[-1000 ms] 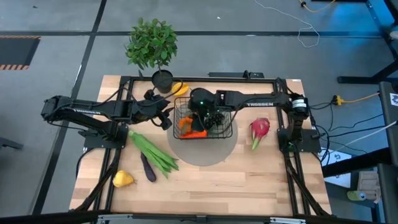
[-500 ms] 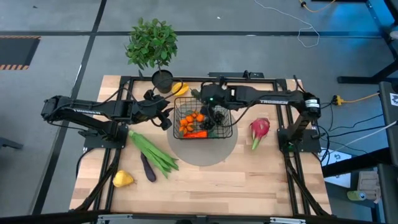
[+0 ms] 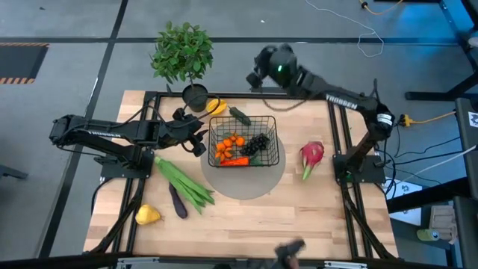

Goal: Build produce basket
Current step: Put the bell pepper into the black wire basket

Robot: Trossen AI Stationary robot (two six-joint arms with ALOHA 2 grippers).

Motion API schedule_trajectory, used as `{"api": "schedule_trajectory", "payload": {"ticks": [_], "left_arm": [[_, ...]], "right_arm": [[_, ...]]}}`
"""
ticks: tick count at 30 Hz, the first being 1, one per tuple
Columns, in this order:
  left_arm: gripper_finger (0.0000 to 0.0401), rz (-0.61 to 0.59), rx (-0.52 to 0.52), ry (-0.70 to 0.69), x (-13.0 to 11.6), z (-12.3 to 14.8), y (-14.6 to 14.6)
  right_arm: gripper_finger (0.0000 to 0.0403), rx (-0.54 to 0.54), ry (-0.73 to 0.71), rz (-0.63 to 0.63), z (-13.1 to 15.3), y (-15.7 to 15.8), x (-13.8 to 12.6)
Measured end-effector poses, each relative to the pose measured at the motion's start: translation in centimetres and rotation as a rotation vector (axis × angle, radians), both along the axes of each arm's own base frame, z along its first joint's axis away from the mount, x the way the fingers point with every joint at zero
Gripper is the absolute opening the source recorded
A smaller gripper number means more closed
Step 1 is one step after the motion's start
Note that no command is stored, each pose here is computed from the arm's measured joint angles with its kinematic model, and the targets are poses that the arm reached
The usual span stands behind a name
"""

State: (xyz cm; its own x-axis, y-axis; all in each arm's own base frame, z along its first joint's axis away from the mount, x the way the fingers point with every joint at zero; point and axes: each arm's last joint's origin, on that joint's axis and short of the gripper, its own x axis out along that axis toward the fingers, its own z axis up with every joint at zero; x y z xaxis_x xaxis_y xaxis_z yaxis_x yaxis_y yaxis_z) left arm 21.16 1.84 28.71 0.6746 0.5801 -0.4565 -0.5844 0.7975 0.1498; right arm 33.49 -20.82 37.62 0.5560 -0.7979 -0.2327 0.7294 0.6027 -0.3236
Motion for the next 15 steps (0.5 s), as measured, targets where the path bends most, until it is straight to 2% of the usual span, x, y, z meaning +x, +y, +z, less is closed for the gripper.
{"api": "schedule_trajectory", "payload": {"ticks": [4, 8, 11, 15], "left_arm": [[0.0135, 0.000, 0.000, 0.000, 0.0, 0.0, 0.0], [0.0135, 0.000, 0.000, 0.001, 0.0, 0.0, 0.0], [0.0135, 0.000, 0.000, 0.000, 0.0, 0.0, 0.0], [0.0135, 0.000, 0.000, 0.002, 0.0, 0.0, 0.0]], "right_arm": [[0.0160, 0.256, -0.221, 0.216, -0.9, -5.5, -0.9], [0.0160, 0.492, -0.305, 0.363, -2.9, -9.7, 0.2], [0.0160, 0.597, -0.246, 0.401, -3.5, -11.5, 2.0], [0.0160, 0.683, -0.087, 0.386, -4.0, -12.9, 3.4]]}}
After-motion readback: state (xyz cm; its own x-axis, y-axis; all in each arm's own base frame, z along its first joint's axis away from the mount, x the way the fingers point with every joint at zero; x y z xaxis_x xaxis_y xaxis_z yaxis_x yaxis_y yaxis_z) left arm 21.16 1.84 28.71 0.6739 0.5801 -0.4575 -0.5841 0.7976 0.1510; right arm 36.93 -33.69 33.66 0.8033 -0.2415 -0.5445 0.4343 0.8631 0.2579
